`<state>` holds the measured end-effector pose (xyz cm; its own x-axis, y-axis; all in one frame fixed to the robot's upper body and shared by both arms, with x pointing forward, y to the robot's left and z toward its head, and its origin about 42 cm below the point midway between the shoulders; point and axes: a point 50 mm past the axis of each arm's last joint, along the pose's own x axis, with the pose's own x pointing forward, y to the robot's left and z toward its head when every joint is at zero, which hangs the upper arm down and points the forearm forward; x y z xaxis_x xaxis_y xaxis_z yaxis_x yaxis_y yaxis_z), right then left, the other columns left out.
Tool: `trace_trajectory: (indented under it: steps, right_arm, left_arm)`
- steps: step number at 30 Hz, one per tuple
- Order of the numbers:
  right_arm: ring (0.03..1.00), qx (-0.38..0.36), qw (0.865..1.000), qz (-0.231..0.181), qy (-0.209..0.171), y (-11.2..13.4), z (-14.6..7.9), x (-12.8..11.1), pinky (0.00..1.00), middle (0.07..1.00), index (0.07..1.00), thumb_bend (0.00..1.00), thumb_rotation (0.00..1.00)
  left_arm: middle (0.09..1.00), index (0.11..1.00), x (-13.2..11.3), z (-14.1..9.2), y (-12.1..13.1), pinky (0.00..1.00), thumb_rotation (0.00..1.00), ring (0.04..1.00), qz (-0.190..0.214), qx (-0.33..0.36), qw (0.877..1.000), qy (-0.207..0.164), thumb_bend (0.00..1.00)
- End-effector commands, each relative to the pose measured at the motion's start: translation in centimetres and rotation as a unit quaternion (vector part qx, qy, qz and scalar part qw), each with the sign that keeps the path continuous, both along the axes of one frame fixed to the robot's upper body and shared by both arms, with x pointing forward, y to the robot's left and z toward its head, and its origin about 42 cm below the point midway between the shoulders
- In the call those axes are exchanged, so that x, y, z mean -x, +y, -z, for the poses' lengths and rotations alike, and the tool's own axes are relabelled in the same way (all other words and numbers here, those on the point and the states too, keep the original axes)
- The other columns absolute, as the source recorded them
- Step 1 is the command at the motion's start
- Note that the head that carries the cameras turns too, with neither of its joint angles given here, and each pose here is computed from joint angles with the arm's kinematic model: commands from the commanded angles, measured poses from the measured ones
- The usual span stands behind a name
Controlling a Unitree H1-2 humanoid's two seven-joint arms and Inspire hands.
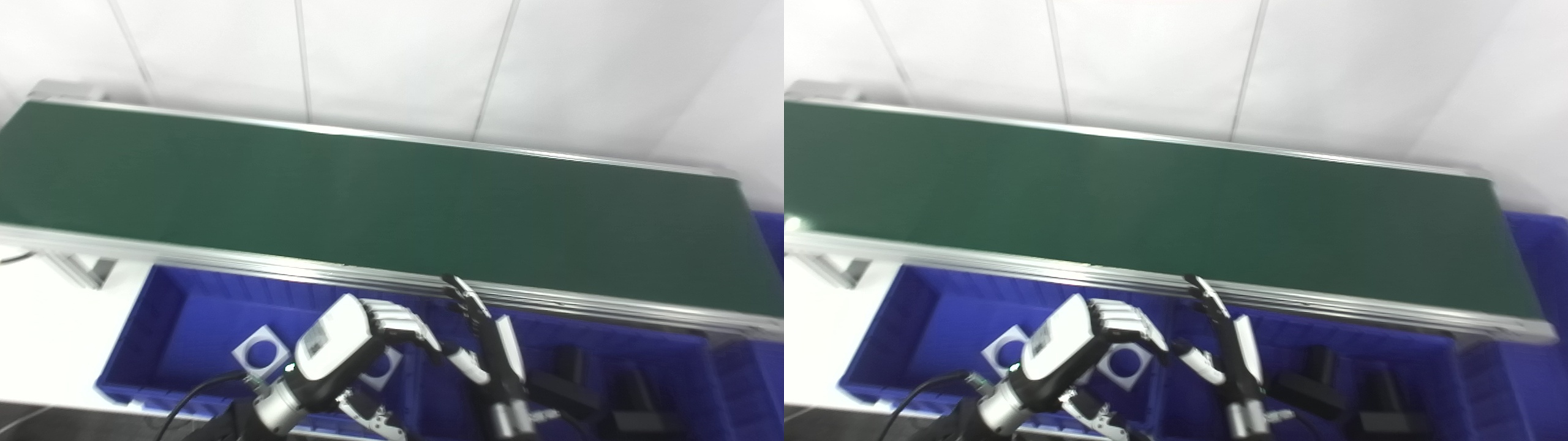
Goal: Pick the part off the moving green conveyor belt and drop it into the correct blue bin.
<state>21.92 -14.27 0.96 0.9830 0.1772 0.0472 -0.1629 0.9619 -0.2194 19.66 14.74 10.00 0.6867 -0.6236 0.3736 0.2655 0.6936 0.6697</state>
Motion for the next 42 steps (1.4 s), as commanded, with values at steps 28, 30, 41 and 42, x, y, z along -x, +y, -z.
trace_trajectory:
  steps: [28, 30, 41, 42]
  right_arm:
    - [0.908, 0.014, 0.999, 0.043, -0.002, -2.3, 1.4, 1.4, 0.91, 0.929, 0.914, 0.91, 1.00]
    - [0.911, 0.016, 0.999, 0.042, -0.002, -2.3, 1.4, 1.5, 0.91, 0.932, 0.915, 0.91, 1.00]
    - [0.907, 0.015, 0.999, 0.035, -0.008, -2.1, 1.1, 1.6, 0.90, 0.925, 0.909, 0.90, 1.00]
    - [0.909, 0.013, 0.999, 0.035, -0.009, -2.0, 1.0, 1.6, 0.90, 0.924, 0.908, 0.90, 1.00]
  left_arm:
    - [1.000, 1.000, -3.0, 8.7, -3.4, 1.00, 0.75, 1.000, -0.065, 0.115, 0.959, 0.250, 0.92]
    - [1.000, 1.000, -2.9, 8.8, -3.5, 1.00, 0.75, 1.000, -0.062, 0.113, 0.959, 0.253, 0.91]
    - [1.000, 1.000, -2.7, 8.3, -3.9, 1.00, 0.78, 1.000, -0.043, 0.114, 0.961, 0.250, 0.93]
    - [1.000, 1.000, -2.7, 8.1, -3.8, 1.00, 0.78, 1.000, -0.042, 0.116, 0.961, 0.249, 0.93]
